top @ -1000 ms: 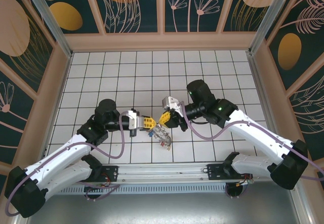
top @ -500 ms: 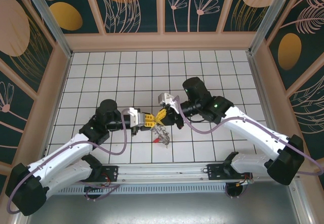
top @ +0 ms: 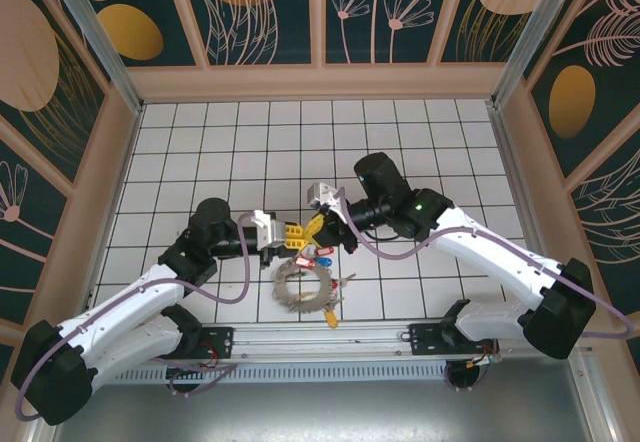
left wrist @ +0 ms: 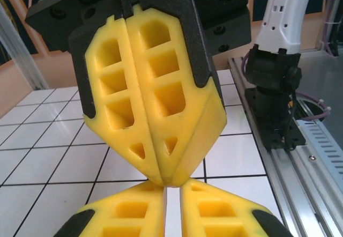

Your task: Put the keys on the keyring

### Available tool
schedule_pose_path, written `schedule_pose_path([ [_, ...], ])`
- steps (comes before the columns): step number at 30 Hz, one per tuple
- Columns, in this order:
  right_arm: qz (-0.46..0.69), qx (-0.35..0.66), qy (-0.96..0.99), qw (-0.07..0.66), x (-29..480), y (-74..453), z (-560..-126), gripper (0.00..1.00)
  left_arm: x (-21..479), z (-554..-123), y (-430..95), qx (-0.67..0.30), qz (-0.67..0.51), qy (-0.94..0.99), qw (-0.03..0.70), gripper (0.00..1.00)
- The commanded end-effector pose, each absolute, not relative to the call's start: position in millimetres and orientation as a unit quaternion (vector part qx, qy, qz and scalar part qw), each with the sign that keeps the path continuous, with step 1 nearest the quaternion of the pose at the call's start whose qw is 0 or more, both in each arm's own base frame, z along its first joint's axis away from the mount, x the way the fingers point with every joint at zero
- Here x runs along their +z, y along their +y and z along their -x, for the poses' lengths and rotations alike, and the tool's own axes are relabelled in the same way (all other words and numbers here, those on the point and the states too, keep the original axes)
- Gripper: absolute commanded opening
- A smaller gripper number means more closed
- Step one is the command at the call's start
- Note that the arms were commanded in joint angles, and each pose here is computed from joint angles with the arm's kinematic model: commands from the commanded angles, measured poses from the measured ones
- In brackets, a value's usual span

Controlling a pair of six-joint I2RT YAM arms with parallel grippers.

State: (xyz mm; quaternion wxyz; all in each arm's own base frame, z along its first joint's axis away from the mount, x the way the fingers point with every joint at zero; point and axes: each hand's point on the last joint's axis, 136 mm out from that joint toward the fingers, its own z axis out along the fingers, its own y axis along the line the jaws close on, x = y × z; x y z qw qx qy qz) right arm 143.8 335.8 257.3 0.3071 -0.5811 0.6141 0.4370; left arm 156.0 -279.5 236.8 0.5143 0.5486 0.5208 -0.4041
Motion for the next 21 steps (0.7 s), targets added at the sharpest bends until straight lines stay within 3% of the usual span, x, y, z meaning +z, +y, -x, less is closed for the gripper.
schedule_pose_path([
  [1, 0.558, 0.387, 0.650, 0.341, 253.4, 329.8, -170.3, 0.05, 238.8, -163.8, -276.2, -0.390, -0.528, 0.537, 0.531, 0.16],
  [4, 0.540, 0.337, 0.677, 0.369, 239.0, 314.6, -183.3, 0.29, 227.5, -192.2, -259.2, -0.340, -0.455, 0.608, 0.555, 0.16],
  [5, 0.537, 0.329, 0.680, 0.375, 234.5, 311.5, -184.2, 0.33, 227.3, -203.2, -249.3, -0.325, -0.416, 0.632, 0.568, 0.22],
  [8, 0.536, 0.324, 0.681, 0.379, 222.3, 310.4, -182.0, 0.35, 227.2, -233.3, -213.9, -0.290, -0.287, 0.693, 0.595, 0.40],
  [11, 0.558, 0.321, 0.672, 0.366, 206.9, 319.0, -174.3, 0.36, 221.0, -257.6, -173.1, -0.263, -0.143, 0.752, 0.587, 0.65],
  [14, 0.594, 0.308, 0.664, 0.334, 184.7, 332.7, -164.9, 0.36, 205.1, -265.3, -154.4, -0.251, -0.091, 0.798, 0.540, 0.69],
  [17, 0.638, 0.288, 0.650, 0.295, 155.4, 350.7, -148.8, 0.38, 185.7, -272.6, -141.7, -0.231, -0.043, 0.841, 0.487, 0.79],
  [21, 0.695, 0.257, 0.618, 0.263, 118.9, 369.2, -126.7, 0.40, 174.1, -281.3, -127.0, -0.247, 0.006, 0.857, 0.452, 0.82],
])
